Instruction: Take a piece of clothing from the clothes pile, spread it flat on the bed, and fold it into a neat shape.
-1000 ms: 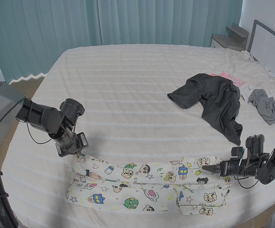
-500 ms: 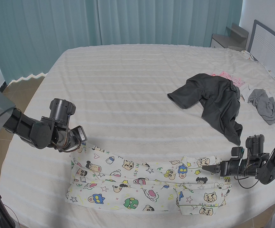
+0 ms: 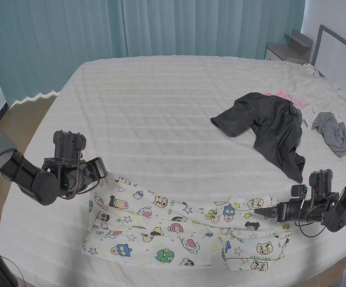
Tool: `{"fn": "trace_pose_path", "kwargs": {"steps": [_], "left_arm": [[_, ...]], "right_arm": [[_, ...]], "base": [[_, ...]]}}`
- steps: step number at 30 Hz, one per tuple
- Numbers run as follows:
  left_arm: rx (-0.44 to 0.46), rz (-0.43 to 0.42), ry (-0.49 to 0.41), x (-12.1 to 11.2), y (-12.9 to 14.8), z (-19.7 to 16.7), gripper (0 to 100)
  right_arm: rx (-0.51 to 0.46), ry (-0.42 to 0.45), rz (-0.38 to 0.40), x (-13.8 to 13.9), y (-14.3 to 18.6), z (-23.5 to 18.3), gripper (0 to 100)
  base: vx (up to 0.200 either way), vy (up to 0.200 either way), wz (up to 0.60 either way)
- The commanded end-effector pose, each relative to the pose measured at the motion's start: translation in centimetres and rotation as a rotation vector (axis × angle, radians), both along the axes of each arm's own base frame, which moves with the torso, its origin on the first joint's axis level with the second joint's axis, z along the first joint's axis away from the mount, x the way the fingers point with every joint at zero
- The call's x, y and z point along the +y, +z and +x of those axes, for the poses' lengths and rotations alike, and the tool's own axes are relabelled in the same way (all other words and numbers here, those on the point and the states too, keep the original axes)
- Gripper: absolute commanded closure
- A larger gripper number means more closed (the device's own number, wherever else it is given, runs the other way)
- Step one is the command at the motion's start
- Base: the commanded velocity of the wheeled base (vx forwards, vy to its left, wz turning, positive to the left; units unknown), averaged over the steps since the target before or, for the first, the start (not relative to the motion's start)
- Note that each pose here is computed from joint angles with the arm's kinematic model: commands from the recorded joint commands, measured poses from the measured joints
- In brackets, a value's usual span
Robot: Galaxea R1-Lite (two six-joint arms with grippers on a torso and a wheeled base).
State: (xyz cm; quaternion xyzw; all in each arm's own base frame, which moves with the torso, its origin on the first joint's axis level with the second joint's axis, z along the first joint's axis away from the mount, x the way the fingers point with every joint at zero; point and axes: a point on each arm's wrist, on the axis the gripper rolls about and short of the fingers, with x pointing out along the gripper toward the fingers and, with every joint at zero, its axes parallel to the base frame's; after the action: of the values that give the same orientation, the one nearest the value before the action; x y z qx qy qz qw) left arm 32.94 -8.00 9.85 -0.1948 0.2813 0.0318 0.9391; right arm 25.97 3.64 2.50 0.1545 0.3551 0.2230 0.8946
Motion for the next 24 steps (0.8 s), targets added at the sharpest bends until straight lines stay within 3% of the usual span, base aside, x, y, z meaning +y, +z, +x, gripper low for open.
{"fn": "trace_pose_path", "kwargs": {"steps": [1, 6, 14, 24], "left_arm": [[-0.006, 0.002, -0.003, 0.1, -0.2, -0.4, 100], [-0.011, 0.044, -0.027, 0.3, -0.8, -0.9, 100], [-0.144, 0.051, -0.055, 0.3, -0.7, -1.5, 100], [-0.156, 0.096, -0.087, 0.6, -1.3, -2.8, 100]], "right_arm": [[0.002, 0.001, 0.001, 0.0, 0.0, 0.0, 0], [0.001, 0.001, 0.001, 0.0, 0.0, 0.0, 0], [0.002, 0.000, 0.000, 0.0, 0.0, 0.0, 0], [0.002, 0.001, 0.001, 0.0, 0.0, 0.0, 0]], "base": [[0.000, 0.000, 0.00], [0.000, 0.000, 0.00], [0.000, 0.000, 0.00], [0.000, 0.000, 0.00]]}}
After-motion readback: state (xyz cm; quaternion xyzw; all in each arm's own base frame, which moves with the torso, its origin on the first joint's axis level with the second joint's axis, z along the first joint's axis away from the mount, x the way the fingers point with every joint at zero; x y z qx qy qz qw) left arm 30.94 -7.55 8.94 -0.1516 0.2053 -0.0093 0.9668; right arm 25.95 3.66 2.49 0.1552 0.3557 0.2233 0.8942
